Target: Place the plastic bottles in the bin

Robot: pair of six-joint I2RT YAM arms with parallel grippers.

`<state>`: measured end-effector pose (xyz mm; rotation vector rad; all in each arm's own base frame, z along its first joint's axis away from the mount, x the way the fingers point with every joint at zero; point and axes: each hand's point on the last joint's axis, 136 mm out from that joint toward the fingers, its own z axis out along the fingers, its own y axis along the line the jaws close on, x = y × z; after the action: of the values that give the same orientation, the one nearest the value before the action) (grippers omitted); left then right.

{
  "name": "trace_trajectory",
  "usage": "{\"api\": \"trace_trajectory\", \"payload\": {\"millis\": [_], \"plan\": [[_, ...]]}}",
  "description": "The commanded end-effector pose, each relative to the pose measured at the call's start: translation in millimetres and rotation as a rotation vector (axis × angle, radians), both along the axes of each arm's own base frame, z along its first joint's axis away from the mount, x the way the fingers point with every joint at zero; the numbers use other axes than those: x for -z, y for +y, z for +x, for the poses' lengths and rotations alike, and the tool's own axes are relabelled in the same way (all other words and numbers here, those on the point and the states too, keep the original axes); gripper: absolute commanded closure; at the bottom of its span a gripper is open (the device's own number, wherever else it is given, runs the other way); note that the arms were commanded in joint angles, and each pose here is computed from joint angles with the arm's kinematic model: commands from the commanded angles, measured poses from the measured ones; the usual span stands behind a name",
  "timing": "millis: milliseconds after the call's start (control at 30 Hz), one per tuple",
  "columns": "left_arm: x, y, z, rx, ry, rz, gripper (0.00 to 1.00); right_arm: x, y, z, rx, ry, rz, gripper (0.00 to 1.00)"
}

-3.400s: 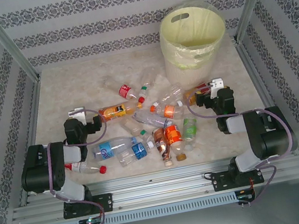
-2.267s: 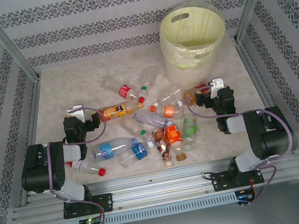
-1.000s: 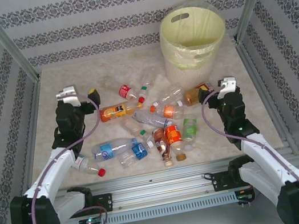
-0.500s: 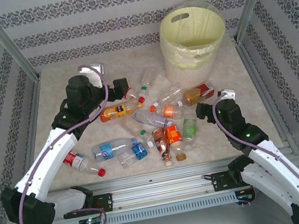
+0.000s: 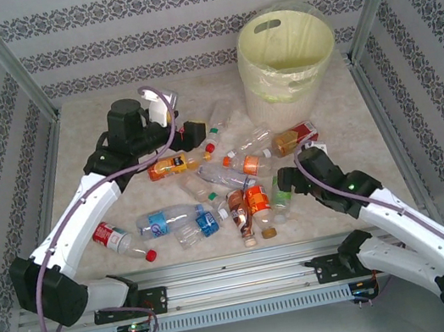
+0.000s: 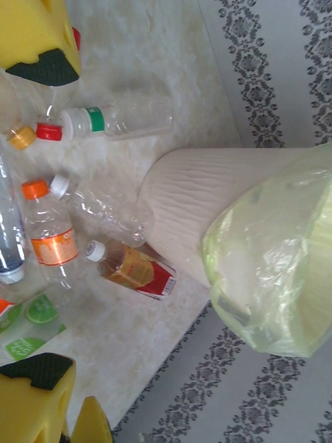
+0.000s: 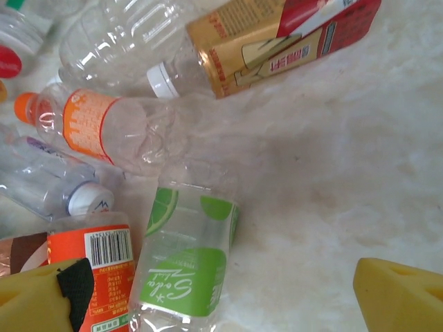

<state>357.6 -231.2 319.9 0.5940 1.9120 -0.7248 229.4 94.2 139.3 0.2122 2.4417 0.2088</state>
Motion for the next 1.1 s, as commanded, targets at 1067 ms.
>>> {"api": "trace_trajectory", "payload": {"millis": [1067], "plan": [[4.2,-3.9,-41.3,0.081,-0.141,0.035,0.0,73.5,49.5,18.0,0.044,0.248,0.009,0.16]]}}
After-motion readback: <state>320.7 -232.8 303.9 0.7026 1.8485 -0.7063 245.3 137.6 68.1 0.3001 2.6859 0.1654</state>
